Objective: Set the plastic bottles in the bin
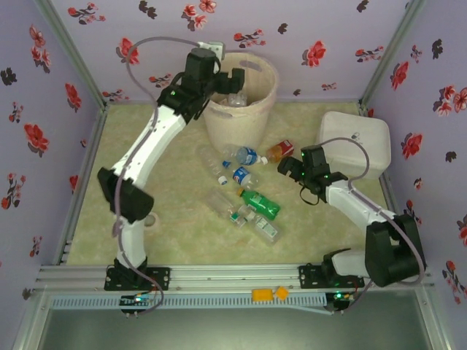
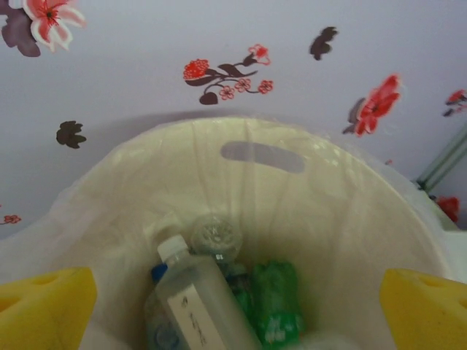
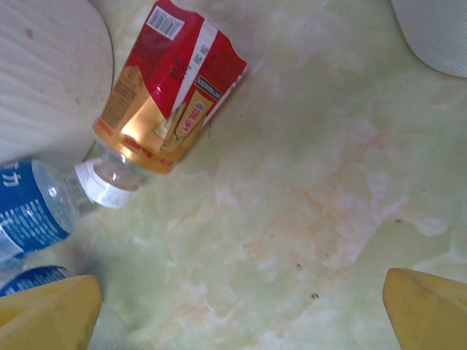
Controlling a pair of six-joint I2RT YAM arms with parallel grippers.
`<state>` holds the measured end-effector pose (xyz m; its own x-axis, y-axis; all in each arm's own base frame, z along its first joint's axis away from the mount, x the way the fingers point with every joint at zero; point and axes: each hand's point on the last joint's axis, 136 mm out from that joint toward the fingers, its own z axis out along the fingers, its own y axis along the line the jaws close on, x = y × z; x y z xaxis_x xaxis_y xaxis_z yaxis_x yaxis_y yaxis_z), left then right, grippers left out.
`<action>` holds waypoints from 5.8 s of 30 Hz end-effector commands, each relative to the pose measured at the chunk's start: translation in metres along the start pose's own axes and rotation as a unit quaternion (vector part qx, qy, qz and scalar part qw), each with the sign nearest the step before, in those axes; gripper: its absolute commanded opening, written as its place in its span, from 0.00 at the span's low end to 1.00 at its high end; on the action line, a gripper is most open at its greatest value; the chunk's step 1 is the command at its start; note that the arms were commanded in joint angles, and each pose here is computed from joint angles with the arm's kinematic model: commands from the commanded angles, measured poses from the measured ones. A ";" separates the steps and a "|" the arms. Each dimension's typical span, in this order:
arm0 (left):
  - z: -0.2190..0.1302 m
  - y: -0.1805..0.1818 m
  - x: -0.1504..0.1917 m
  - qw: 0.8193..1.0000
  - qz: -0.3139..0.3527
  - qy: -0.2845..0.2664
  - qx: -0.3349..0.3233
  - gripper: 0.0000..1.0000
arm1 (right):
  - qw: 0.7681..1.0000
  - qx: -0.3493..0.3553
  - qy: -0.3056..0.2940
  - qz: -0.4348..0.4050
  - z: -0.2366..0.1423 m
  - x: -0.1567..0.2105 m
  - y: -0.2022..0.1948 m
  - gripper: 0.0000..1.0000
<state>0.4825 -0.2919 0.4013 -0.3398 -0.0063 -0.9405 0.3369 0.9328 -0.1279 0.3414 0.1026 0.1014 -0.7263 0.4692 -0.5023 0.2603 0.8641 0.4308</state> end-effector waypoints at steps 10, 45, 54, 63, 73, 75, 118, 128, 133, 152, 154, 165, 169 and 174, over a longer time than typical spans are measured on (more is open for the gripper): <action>-0.143 0.004 0.045 0.984 -0.084 -0.125 0.090 1.00 | 0.994 -0.055 0.013 0.095 0.056 -0.048 0.051 1.00; -0.120 0.052 0.255 0.956 -0.293 0.002 0.004 1.00 | 0.986 0.026 0.045 0.156 0.117 -0.005 0.001 0.75; -0.116 0.032 0.255 0.951 -0.307 0.003 0.025 1.00 | 0.989 0.042 0.076 0.117 0.092 0.022 -0.018 0.60; -0.113 0.030 0.246 0.960 -0.278 0.003 0.017 1.00 | 0.994 0.030 0.073 0.070 0.062 0.038 -0.029 0.50; -0.105 0.053 0.252 0.954 -0.299 -0.005 -0.017 1.00 | 0.999 -0.008 0.022 -0.030 0.012 0.004 -0.004 0.44; -0.104 0.062 0.259 0.952 -0.305 -0.002 -0.028 1.00 | 0.999 -0.024 0.006 -0.047 -0.001 -0.008 0.007 0.44; -0.137 0.076 0.293 0.950 -0.309 0.041 -0.009 1.00 | 0.923 -0.320 -0.131 -0.167 -0.054 -0.180 0.324 0.47; -0.141 0.076 0.291 0.950 -0.309 0.037 -0.004 1.00 | 0.922 -0.311 -0.132 -0.190 -0.055 -0.189 0.340 0.92; -0.140 0.070 0.287 0.954 -0.298 0.042 0.011 1.00 | 0.917 -0.309 -0.144 -0.208 -0.082 -0.192 0.338 1.00; -0.126 0.054 0.278 0.966 -0.251 0.060 0.029 1.00 | 0.928 -0.262 -0.025 -0.263 -0.130 -0.049 0.217 1.00; -0.120 0.044 0.284 0.965 -0.249 0.069 0.037 1.00 | 0.928 -0.255 0.001 -0.272 -0.127 -0.027 0.204 1.00; -0.087 0.029 0.299 0.950 -0.300 0.091 -0.004 1.00 | 0.930 -0.160 0.178 -0.280 -0.098 0.092 0.098 0.98; -0.085 0.030 0.297 0.951 -0.298 0.088 -0.011 1.00 | 0.929 -0.136 0.217 -0.268 -0.098 0.130 0.070 0.96; -0.085 0.031 0.297 0.949 -0.303 0.088 -0.013 1.00 | 0.920 -0.108 0.264 -0.268 -0.096 0.177 0.046 0.91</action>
<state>0.3109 -0.2323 0.1350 -0.6347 -0.4535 -0.6257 0.0223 0.7986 -0.6014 0.1779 0.2110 0.1167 -0.9123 -0.2446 -0.3285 -0.3690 0.8389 0.4002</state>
